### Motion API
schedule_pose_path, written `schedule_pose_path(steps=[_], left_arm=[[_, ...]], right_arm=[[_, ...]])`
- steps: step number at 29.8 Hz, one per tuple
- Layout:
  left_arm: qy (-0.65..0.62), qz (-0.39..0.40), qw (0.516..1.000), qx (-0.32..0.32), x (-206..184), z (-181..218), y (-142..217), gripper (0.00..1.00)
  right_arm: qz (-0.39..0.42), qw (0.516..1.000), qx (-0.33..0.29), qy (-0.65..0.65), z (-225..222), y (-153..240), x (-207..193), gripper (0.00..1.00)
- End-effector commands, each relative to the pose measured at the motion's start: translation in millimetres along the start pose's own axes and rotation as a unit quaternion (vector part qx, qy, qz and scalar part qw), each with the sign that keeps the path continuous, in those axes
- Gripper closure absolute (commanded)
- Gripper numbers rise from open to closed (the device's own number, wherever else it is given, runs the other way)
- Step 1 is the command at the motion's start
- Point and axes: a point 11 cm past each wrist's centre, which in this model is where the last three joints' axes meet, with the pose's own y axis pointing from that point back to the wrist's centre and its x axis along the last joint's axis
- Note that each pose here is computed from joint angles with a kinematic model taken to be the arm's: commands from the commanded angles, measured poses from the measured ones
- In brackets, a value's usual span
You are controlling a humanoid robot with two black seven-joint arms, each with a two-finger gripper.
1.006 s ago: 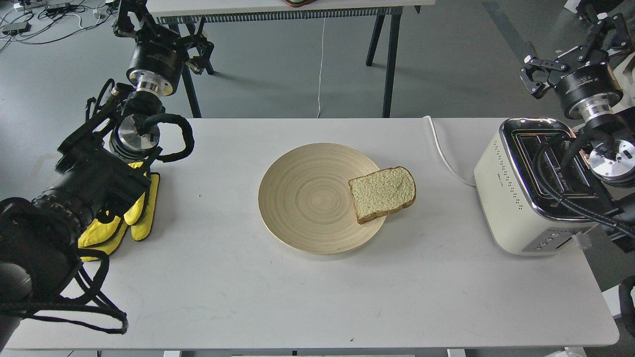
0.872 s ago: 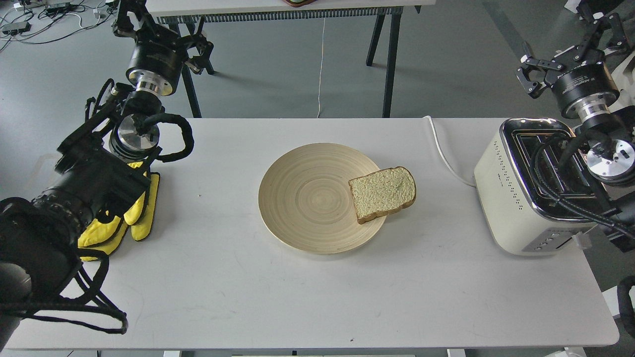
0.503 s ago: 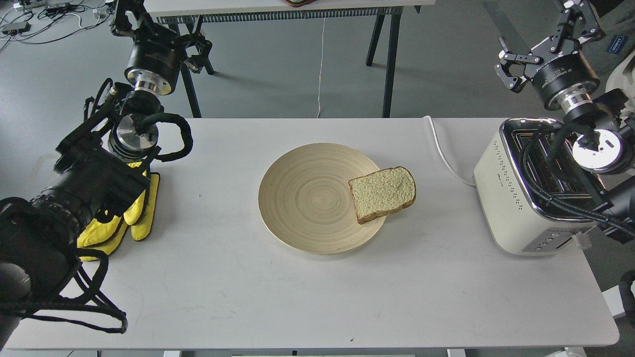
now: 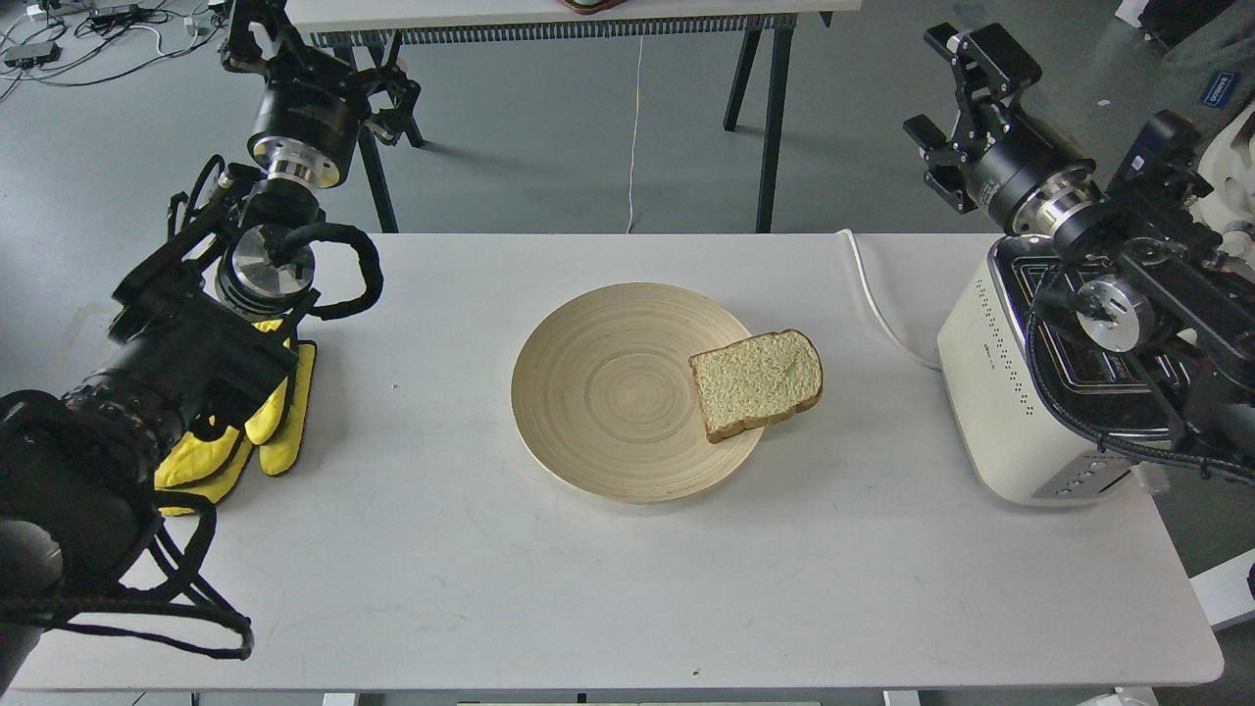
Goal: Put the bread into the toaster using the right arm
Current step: 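Move the right gripper down toward the bread slice on the plate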
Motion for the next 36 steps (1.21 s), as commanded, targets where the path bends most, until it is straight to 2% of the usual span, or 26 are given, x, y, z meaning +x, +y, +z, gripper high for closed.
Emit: schedule_pose_path(steps=[1,10,13,25,28,36], left_arm=[[0.000,0.000,1.000,0.000,0.0,-0.1,0.0,0.00],[0.000,0.000,1.000,0.001,-0.3,-1.2,0.1,0.00],[-0.001,-0.001,1.000,0.002,-0.3,-1.4,0.1,0.00],[-0.001,-0.001,1.000,0.003,-0.6,-2.4,0.2,0.00],[0.000,-0.001,1.000,0.002,-0.6,-2.2,0.1,0.00],[-0.001,-0.001,1.000,0.003,-0.6,-2.4,0.2,0.00]], right_arm=[[-0.031,0.995,-0.034,0.093,25.3,5.1,-32.5,0.01],[-0.093,0.963,-0.106,0.230,92.1,26.2,-91.3,0.01],[-0.095,0.954,-0.129,0.253,110.0,32.1,-97.3,0.01],[-0.107,0.951,-0.171,0.235,148.1,46.3,-123.5,0.10],[-0.106,0.950,-0.185,0.229,159.5,50.3,-130.2,0.16],[-0.116,0.949,-0.187,0.226,162.1,50.7,-136.5,0.42]])
